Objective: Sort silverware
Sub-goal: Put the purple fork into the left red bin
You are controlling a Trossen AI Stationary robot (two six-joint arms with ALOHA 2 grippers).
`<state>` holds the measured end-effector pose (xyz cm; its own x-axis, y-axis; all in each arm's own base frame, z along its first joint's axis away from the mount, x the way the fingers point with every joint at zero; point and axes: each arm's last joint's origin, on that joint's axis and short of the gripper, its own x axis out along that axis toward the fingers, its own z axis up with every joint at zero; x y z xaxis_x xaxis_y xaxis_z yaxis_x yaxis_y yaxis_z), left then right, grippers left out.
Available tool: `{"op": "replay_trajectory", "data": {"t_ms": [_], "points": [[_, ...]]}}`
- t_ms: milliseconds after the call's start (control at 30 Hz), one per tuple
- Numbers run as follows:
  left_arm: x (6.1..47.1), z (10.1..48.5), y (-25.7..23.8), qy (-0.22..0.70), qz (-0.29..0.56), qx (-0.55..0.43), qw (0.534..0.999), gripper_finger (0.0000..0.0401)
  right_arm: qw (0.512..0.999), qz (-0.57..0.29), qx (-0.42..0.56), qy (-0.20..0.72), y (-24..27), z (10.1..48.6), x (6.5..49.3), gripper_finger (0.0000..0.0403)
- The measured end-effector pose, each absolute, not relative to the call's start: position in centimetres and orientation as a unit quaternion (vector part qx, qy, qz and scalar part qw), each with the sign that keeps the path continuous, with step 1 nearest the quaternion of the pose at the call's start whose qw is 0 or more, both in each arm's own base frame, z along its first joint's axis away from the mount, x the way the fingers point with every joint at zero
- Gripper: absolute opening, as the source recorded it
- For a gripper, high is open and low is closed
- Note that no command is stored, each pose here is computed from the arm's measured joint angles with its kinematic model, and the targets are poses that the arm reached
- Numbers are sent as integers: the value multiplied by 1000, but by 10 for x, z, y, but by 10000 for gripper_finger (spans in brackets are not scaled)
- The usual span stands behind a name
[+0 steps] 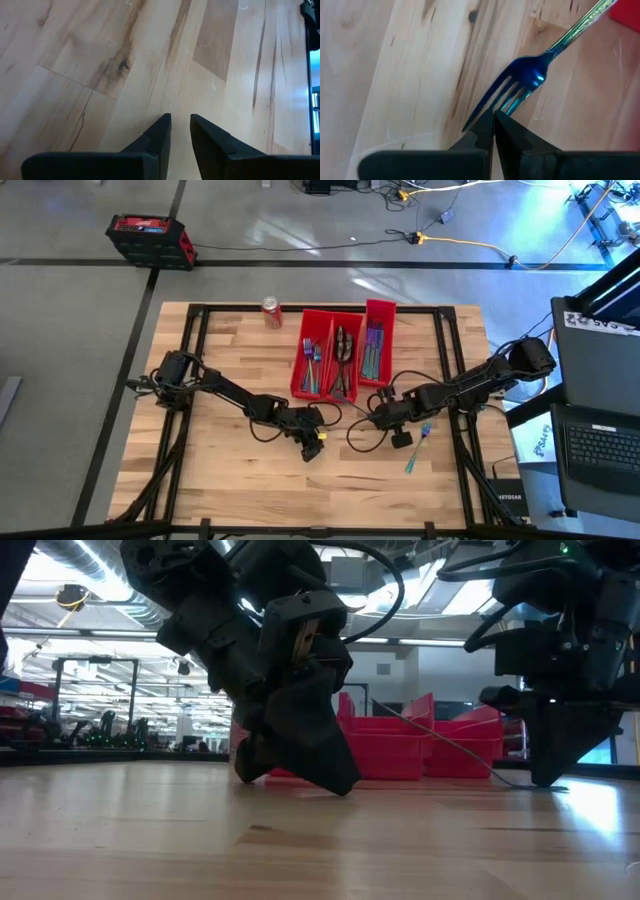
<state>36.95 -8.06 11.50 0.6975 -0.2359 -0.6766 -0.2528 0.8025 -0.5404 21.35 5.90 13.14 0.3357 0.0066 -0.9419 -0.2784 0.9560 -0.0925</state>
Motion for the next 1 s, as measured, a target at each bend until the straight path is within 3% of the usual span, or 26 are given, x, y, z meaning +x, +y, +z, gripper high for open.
{"op": "replay_trajectory", "data": {"t_ms": [333,667,1000], "points": [[369,115,-81,389,3,-311,867,61,802,76,-128,578,58,131,212,0],[369,115,-81,390,1,-308,868,61,806,-29,-144,573,52,131,211,0],[368,115,-88,400,-14,-331,855,61,810,-38,-110,575,53,131,211,0]]}}
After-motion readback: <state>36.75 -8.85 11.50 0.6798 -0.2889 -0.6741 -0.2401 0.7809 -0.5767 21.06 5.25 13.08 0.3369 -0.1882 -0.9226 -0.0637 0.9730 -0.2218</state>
